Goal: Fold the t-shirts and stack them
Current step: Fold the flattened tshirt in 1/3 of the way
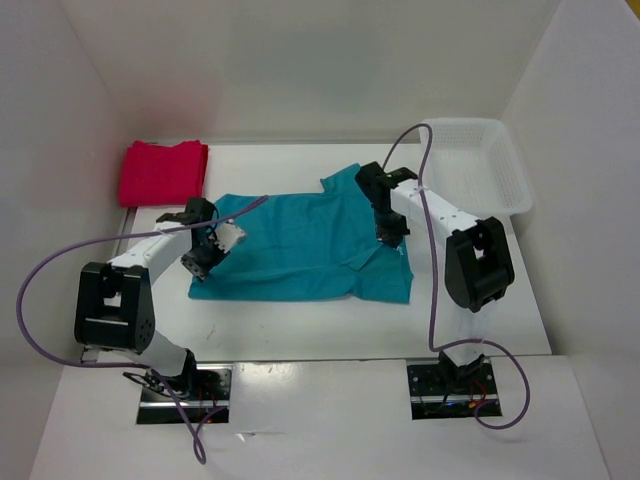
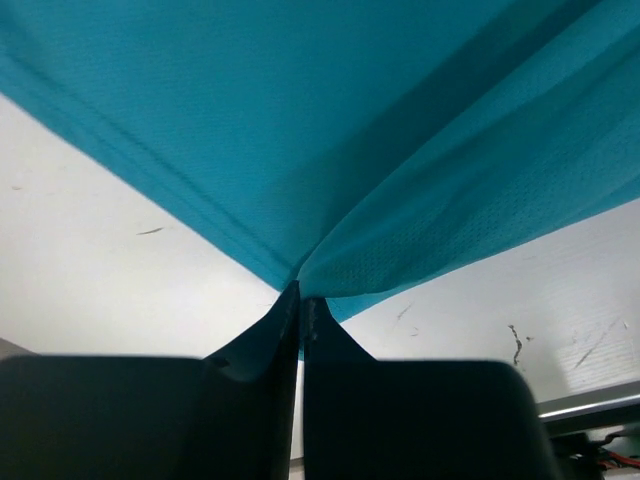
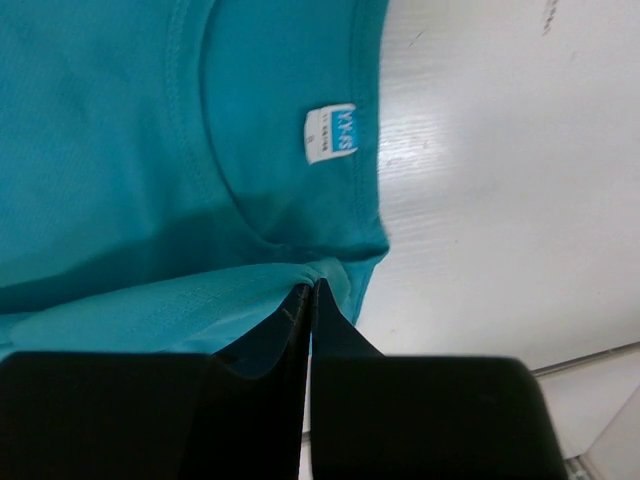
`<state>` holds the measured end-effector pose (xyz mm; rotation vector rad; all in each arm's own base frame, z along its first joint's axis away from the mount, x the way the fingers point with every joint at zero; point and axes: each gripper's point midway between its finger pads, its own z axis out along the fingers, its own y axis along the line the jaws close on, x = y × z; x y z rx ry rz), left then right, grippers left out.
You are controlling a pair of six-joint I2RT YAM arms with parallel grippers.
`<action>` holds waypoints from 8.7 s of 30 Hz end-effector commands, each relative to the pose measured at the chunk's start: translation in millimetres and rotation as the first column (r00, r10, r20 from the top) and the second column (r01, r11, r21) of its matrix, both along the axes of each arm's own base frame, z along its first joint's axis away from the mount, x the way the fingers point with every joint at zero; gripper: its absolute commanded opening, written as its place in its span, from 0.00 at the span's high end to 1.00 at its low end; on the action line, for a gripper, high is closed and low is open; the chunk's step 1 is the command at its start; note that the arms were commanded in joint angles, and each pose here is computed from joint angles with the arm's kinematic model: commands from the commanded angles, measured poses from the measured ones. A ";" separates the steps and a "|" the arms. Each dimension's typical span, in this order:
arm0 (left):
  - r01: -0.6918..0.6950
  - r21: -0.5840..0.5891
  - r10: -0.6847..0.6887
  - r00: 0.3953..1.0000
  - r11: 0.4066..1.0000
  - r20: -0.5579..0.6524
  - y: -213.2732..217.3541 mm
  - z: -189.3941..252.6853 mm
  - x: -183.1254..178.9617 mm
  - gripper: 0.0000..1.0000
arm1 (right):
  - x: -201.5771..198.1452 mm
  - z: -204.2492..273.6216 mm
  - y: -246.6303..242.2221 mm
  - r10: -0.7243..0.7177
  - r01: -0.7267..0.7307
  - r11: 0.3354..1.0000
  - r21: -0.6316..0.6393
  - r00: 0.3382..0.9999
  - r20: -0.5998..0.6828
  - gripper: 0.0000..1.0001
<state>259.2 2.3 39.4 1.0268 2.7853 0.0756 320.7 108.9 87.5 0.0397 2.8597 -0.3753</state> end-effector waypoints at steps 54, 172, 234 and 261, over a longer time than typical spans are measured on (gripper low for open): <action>0.181 0.215 -0.222 0.958 0.960 0.181 -0.2 -8.7 49.9 0.21 | -68.2 -49.3 6.2 -0.295 0.299 0.901 0.313 0.953 -0.063 0.12; -0.158 0.156 0.192 0.953 0.975 -0.234 73.9 23.3 -91.1 0.72 | -140.3 14.5 -40.3 -0.398 0.443 0.838 0.319 0.896 -0.198 0.69; -0.109 -0.102 0.102 0.992 0.989 -0.068 17.0 -9.5 -3.9 0.46 | -21.8 -70.7 43.5 -0.106 0.118 0.922 0.369 0.993 -0.052 0.47; -0.169 -0.062 0.162 0.981 0.984 -0.109 22.2 -18.0 -8.8 0.87 | -20.2 -62.7 49.1 -0.089 0.094 0.909 0.406 0.996 -0.030 0.82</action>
